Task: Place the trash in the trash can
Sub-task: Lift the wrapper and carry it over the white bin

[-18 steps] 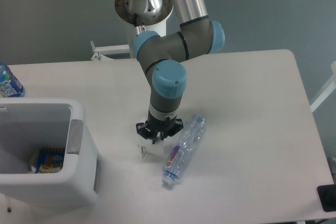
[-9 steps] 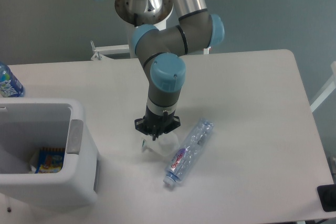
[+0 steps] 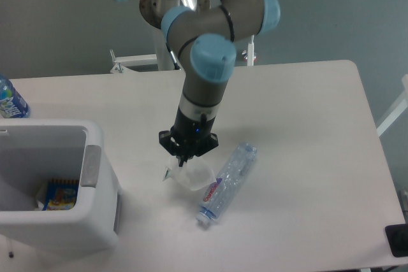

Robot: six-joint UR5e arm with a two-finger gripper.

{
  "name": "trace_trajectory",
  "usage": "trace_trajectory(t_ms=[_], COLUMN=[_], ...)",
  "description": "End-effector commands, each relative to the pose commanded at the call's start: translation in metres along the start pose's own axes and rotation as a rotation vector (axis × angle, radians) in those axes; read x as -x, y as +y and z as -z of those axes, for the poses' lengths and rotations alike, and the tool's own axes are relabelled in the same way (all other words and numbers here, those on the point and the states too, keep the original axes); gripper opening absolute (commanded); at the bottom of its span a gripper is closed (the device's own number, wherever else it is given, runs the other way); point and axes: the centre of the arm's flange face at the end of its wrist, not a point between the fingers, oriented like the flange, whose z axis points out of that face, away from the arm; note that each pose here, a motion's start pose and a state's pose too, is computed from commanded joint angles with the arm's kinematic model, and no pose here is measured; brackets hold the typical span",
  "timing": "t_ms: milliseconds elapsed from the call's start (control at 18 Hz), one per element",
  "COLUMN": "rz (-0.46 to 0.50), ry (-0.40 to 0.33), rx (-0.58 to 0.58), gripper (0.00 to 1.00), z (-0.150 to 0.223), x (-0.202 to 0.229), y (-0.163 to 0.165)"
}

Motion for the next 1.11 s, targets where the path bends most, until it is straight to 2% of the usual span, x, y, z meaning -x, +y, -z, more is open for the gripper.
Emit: trace_trajectory(t_ms=[111, 278, 500, 611, 722, 1111], rz=[0.039, 0.096, 0.177, 0.183, 0.151, 0.062], ry=[0.038, 0.056, 0.160, 0.174, 0.202, 0.269], rx=[-0.079, -0.162, -0.232, -0.236, -0.217, -0.145], gripper=[0.00, 0.00, 0.00, 0.00, 0.00, 0.00], z=[0.035, 0.075, 0.109, 0.113, 0.105, 0.071], x=[-0.005, -0.018, -0.045, -0.060, -0.091, -0.162], y=[-0.016, -0.039, -0.063, -0.064, -0.063, -0.049])
